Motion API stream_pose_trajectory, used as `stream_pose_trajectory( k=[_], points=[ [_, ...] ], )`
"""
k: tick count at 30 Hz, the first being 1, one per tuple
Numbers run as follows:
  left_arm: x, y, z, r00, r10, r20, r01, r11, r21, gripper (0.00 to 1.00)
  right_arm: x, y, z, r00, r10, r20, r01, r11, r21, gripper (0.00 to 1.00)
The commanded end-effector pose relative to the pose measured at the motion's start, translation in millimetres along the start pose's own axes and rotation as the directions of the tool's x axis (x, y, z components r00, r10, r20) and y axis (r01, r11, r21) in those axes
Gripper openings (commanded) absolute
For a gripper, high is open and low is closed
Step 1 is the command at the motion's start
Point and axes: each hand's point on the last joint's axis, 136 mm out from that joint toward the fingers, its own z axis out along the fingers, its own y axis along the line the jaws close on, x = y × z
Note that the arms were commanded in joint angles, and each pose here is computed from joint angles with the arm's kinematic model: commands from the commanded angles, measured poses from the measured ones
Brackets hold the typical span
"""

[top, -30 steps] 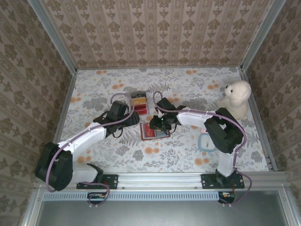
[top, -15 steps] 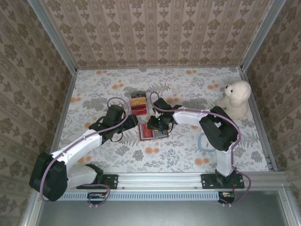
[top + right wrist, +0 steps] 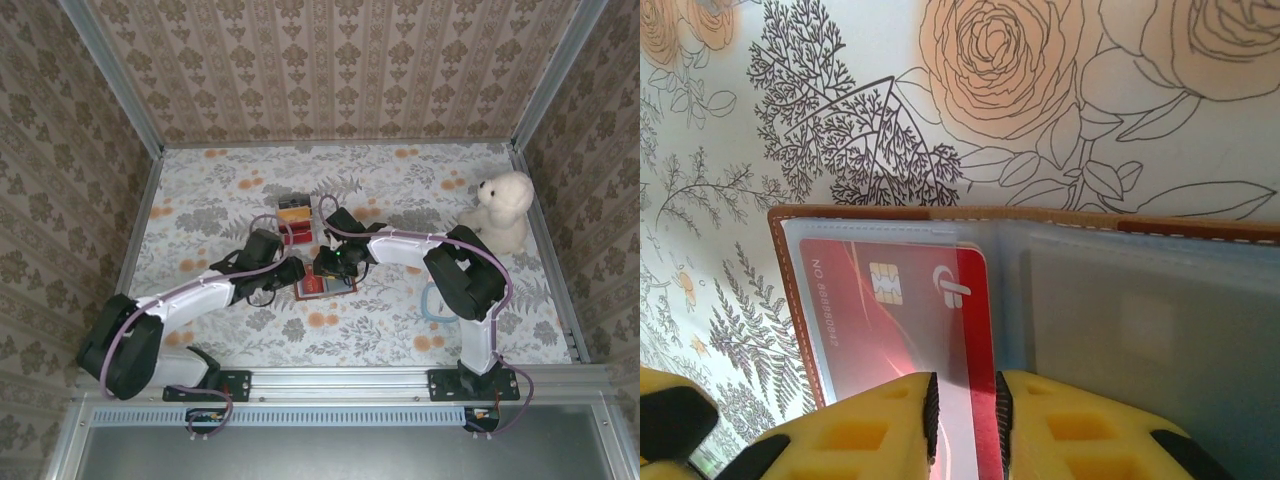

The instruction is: Take the credit cards out of the card holder

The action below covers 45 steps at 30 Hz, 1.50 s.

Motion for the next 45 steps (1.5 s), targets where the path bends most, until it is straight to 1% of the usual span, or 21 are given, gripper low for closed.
stream_pose_trajectory(
  k=[1,8,11,18,20,25,32,38,45],
  points=[
    [-4.5,-0.4,4.7,1.0,-0.013,0.008,0.014,1.0,-0.027,0.28,-2.0,-4.1,-7.7,1.0,-0.011,0.021,0.01,1.0,0.028,0.26],
    [3.2,3.4,21.3,0.999,-0.041,-0.032,0.04,0.999,-0.024,0.14,-0.9,-7.5,-3.5,1.0,-0.01,0.013,0.01,0.999,0.036,0.23],
    [6.3,5.1,26.8,0.998,-0.052,-0.046,0.051,0.998,-0.023,0.1,0.6,-9.9,-2.2,1.0,-0.009,0.008,0.008,0.999,0.037,0.22],
    [21.2,28.4,32.7,0.993,-0.093,-0.067,0.086,0.992,-0.091,0.03,2.7,-13.3,-0.6,1.0,-0.019,-0.003,0.019,0.999,0.037,0.22],
    [26.5,35.1,34.1,0.992,-0.102,-0.075,0.093,0.99,-0.106,0.02,2.3,-16.2,-1.8,1.0,-0.026,-0.003,0.026,0.999,0.045,0.22],
    [35.6,46.7,37.0,0.988,-0.124,-0.087,0.112,0.985,-0.131,0.0,6.7,-8.5,2.3,0.998,-0.039,-0.04,0.038,0.999,-0.027,0.22],
    [41.2,52.2,40.4,0.987,-0.124,-0.104,0.108,0.983,-0.147,0.0,10.7,-8.7,8.6,0.997,-0.037,-0.07,0.033,0.998,-0.053,0.21],
    [42.6,52.7,41.4,0.987,-0.122,-0.107,0.105,0.983,-0.15,0.0,7.8,-8.7,6.4,0.998,-0.023,-0.053,0.019,0.997,-0.077,0.17],
    [43.5,53.2,40.1,0.986,-0.122,-0.114,0.103,0.982,-0.157,0.03,6.1,-4.6,1.5,0.999,-0.018,-0.04,0.014,0.995,-0.101,0.08]
  ],
)
